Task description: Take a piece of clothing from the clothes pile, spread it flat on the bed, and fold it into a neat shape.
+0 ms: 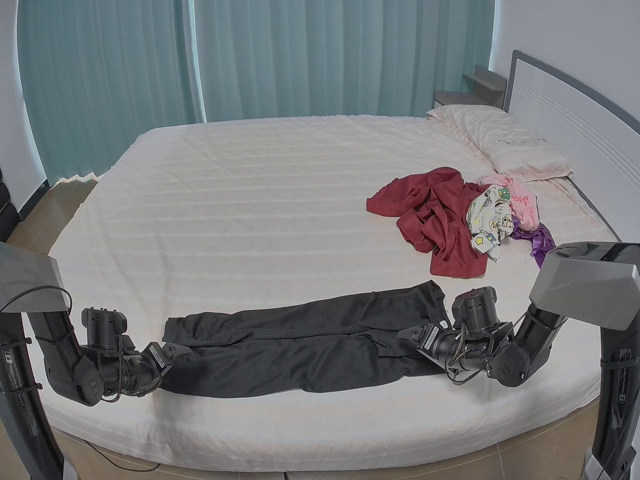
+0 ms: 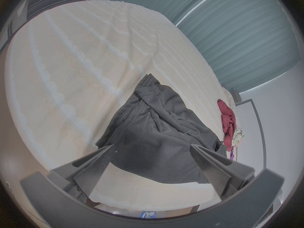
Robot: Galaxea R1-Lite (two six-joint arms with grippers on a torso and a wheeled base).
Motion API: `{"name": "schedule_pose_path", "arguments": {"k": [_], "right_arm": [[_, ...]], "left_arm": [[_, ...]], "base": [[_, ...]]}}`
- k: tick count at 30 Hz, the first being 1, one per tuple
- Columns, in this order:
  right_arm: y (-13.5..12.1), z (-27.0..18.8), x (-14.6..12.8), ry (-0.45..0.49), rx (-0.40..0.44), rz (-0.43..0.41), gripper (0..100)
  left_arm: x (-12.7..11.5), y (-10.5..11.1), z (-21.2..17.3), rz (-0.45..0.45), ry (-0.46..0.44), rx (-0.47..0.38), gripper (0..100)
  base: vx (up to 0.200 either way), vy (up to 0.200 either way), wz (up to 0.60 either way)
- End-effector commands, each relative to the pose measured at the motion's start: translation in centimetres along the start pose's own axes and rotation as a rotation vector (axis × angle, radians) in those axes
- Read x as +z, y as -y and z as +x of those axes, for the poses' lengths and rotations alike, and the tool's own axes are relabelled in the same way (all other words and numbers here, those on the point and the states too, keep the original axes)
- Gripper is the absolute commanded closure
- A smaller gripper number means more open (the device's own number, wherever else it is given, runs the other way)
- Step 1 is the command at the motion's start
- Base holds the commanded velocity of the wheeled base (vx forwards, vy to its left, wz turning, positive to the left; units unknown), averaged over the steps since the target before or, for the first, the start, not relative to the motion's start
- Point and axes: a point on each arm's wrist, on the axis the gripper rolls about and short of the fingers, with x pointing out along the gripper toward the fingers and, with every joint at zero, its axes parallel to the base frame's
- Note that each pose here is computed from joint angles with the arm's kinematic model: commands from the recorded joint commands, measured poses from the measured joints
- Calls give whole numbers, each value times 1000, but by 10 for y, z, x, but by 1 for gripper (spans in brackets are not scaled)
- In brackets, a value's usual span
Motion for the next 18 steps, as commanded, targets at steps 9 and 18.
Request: {"name": "schedule_pose_path", "arguments": {"k": [9, 18], "right_arm": [[-12, 9, -10, 6, 15, 10, 0], [-9, 15, -18, 25, -38, -7, 0]], "left_arm": [[0, -1, 1, 0, -1, 3, 0], [0, -1, 1, 1, -4, 5, 0]], "base": [[0, 0, 0], [0, 0, 0]]}}
